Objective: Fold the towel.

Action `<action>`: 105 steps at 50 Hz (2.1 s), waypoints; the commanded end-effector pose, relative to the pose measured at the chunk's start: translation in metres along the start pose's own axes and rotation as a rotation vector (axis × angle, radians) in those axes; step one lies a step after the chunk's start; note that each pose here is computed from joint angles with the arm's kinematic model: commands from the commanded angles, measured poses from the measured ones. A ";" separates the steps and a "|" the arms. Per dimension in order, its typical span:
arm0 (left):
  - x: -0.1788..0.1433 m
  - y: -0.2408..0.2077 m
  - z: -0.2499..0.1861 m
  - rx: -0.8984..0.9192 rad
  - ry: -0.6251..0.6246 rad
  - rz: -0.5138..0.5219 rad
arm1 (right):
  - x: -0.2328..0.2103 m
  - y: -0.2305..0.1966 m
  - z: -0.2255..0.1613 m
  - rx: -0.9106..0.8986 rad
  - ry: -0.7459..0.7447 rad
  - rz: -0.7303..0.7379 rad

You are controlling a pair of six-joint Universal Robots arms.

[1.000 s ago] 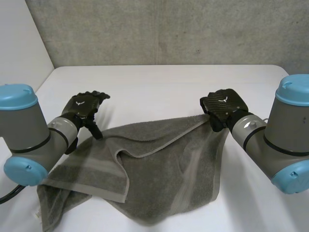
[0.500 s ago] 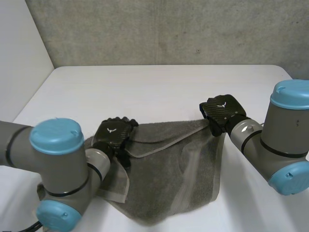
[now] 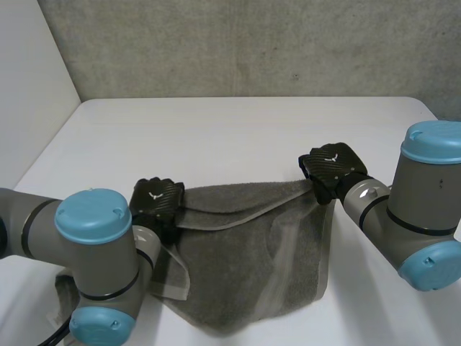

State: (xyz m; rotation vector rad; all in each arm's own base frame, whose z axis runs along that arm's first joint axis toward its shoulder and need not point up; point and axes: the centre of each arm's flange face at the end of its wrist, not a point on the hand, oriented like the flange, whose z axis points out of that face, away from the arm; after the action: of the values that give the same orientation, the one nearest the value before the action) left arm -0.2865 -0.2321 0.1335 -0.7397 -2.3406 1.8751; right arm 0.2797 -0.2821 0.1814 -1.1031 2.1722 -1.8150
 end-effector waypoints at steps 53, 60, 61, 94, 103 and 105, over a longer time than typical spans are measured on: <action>-0.070 -0.062 0.017 -0.207 0.096 0.296 | 0.003 -0.044 -0.024 -0.298 -0.207 -0.158; -0.082 -0.096 0.069 -0.001 -0.002 0.275 | 0.024 -0.064 0.024 -0.123 -0.037 -0.188; -0.088 -0.118 0.078 0.105 -0.045 0.258 | 0.035 -0.080 0.032 -0.048 0.046 -0.192; -0.111 -0.111 0.059 0.374 -0.011 -0.093 | 0.034 -0.073 0.016 0.133 0.175 -0.179; -0.071 0.013 0.063 0.044 0.102 0.094 | -0.011 0.028 0.037 -0.092 0.007 -0.149; -0.068 0.023 0.061 0.016 0.112 0.135 | -0.021 0.047 0.039 -0.121 -0.023 -0.144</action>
State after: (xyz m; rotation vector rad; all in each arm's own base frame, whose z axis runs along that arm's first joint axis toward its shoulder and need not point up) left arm -0.2430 -0.3274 0.1633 -0.7713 -2.1278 1.9658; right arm 0.2949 -0.3098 0.1790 -1.2783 2.2027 -1.9140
